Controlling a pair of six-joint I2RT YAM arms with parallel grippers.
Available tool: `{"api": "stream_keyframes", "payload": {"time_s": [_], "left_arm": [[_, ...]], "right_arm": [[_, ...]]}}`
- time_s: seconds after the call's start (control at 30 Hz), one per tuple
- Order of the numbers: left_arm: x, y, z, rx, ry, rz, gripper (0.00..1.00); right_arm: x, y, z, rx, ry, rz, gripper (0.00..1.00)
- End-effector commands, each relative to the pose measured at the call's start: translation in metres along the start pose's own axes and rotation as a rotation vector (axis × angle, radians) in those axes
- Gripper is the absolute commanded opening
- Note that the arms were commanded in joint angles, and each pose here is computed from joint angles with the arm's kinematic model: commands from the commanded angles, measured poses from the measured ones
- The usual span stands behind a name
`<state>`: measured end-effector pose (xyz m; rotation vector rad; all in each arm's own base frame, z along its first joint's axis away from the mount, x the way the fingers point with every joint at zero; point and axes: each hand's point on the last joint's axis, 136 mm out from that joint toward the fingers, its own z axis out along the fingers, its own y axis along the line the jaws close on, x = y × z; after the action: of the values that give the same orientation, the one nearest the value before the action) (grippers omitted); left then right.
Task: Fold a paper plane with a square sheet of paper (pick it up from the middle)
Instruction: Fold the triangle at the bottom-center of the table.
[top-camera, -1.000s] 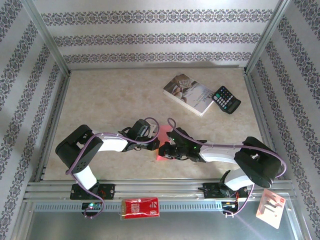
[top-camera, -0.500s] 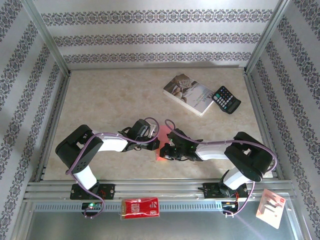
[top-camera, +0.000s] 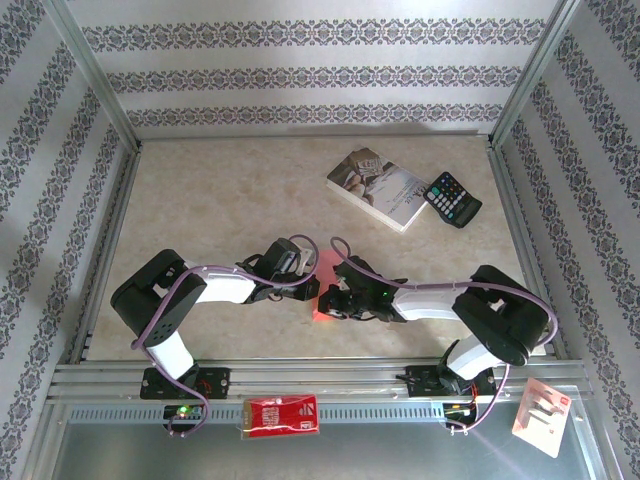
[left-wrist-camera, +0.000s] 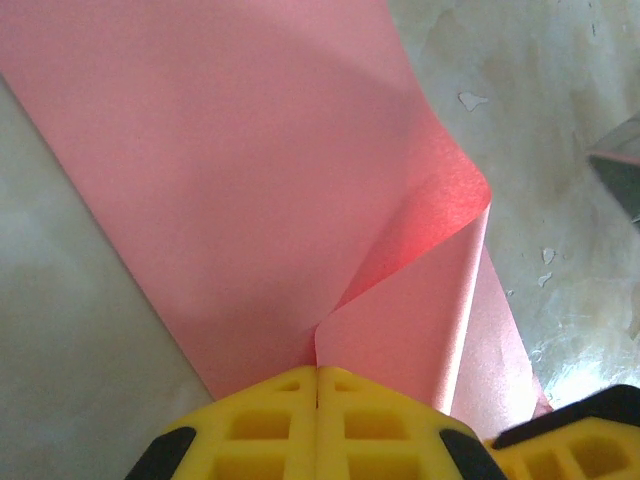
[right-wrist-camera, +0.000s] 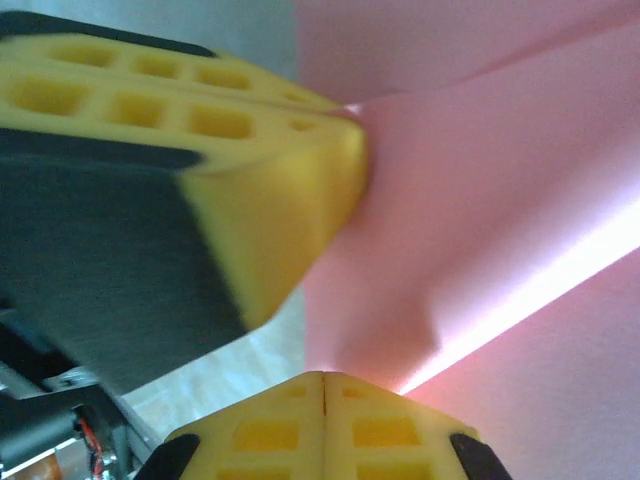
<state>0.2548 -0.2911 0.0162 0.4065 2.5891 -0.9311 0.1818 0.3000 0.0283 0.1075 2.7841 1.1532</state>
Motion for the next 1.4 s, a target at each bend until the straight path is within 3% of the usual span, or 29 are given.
{"api": "stream_keyframes", "payload": {"time_s": [0.0,0.57,0.93,1.17,1.37], "left_arm": [[0.057,0.055,0.004,-0.213,0.156,-0.081,0.0],[0.054,0.054,0.001,-0.217,0.148,-0.075,0.0],[0.055,0.055,0.003,-0.215,0.155,-0.076,0.0],[0.055,0.054,0.005,-0.208,0.153,-0.079,0.0],[0.055,0.054,0.005,-0.21,0.155,-0.081,0.0]], "right_arm": [[-0.012,0.011,-0.005,-0.021,-0.045,-0.024,0.0],[0.006,-0.04,0.012,0.094,0.029,0.022,0.0],[-0.019,0.013,-0.013,-0.071,-0.024,-0.034,0.0],[-0.045,-0.005,-0.04,-0.061,-0.102,-0.001,0.0],[-0.063,-0.002,-0.041,-0.059,-0.118,-0.009,0.0]]}}
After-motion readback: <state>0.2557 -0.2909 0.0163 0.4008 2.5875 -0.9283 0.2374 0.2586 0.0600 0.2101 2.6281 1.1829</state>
